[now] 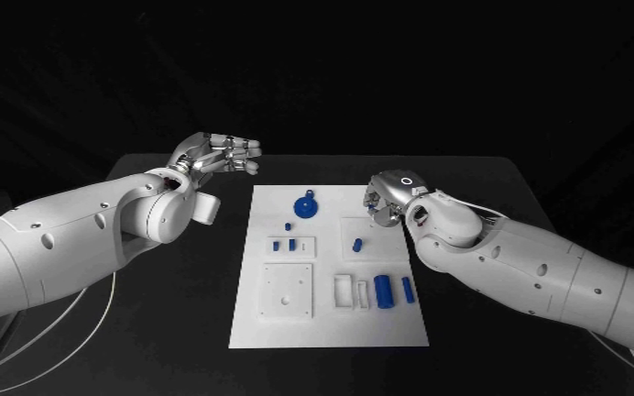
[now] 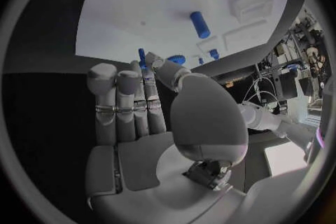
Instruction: Assemble the parts on the task board
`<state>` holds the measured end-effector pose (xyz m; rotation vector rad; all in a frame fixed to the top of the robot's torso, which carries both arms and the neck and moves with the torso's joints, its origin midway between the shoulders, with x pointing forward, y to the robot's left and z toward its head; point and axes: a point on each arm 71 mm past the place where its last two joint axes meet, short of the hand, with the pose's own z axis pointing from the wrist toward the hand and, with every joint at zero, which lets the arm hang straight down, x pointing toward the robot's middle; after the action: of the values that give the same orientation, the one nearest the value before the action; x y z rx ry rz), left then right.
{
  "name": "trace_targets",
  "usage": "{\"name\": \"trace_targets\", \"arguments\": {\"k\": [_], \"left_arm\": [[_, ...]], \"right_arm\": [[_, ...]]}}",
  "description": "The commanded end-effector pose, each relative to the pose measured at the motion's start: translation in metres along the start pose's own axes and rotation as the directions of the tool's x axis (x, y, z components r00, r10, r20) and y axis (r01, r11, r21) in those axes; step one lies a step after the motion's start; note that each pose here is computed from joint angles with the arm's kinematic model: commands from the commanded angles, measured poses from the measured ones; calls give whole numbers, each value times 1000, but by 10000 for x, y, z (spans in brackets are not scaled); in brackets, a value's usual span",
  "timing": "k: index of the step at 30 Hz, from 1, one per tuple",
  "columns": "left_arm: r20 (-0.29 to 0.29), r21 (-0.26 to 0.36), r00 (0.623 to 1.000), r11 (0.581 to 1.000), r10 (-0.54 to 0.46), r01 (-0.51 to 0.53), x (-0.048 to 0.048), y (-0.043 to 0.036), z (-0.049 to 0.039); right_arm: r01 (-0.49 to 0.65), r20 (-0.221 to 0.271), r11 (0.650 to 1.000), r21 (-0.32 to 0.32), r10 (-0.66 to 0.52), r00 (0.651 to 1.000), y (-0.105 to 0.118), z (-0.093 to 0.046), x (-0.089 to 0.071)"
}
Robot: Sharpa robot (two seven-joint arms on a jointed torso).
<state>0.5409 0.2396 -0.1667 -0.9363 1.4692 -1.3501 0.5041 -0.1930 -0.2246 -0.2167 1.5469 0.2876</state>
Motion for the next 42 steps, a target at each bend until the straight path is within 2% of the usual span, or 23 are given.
{"name": "trace_targets", "arguments": {"k": [1, 6, 13, 18, 23, 31, 37, 42], "left_arm": [[3, 8, 1000, 1000, 11, -11, 12, -18, 12], [8, 7, 1000, 1000, 13, -13, 11, -16, 17], [3, 9, 1000, 1000, 12, -12, 49, -19, 34], [1, 9, 1000, 1000, 11, -11, 72, -21, 45], [-1, 9, 1000, 1000, 10, -10, 96, -23, 56], [-5, 9, 1000, 1000, 10, -10, 136, -24, 82], [-15, 12, 1000, 1000, 14, -14, 187, -30, 102], [-31, 31, 997, 997, 70, -69, 232, -45, 121]], "right_arm": [[-27, 40, 1000, 4, 27, 999, 17, -14, -108], [-116, 61, 991, -61, 120, 991, 210, -69, -275], [-214, 59, 963, -166, 227, 972, 550, -188, -320], [-272, 49, 935, -228, 290, 956, 780, -268, -293], [-325, 22, 909, -262, 343, 939, 945, -338, -180], [-400, -21, 873, -280, 411, 912, 1140, -432, 91], [-405, -44, 872, -276, 410, 911, 1205, -478, 292], [-408, -48, 875, -262, 411, 911, 1224, -507, 436]]}}
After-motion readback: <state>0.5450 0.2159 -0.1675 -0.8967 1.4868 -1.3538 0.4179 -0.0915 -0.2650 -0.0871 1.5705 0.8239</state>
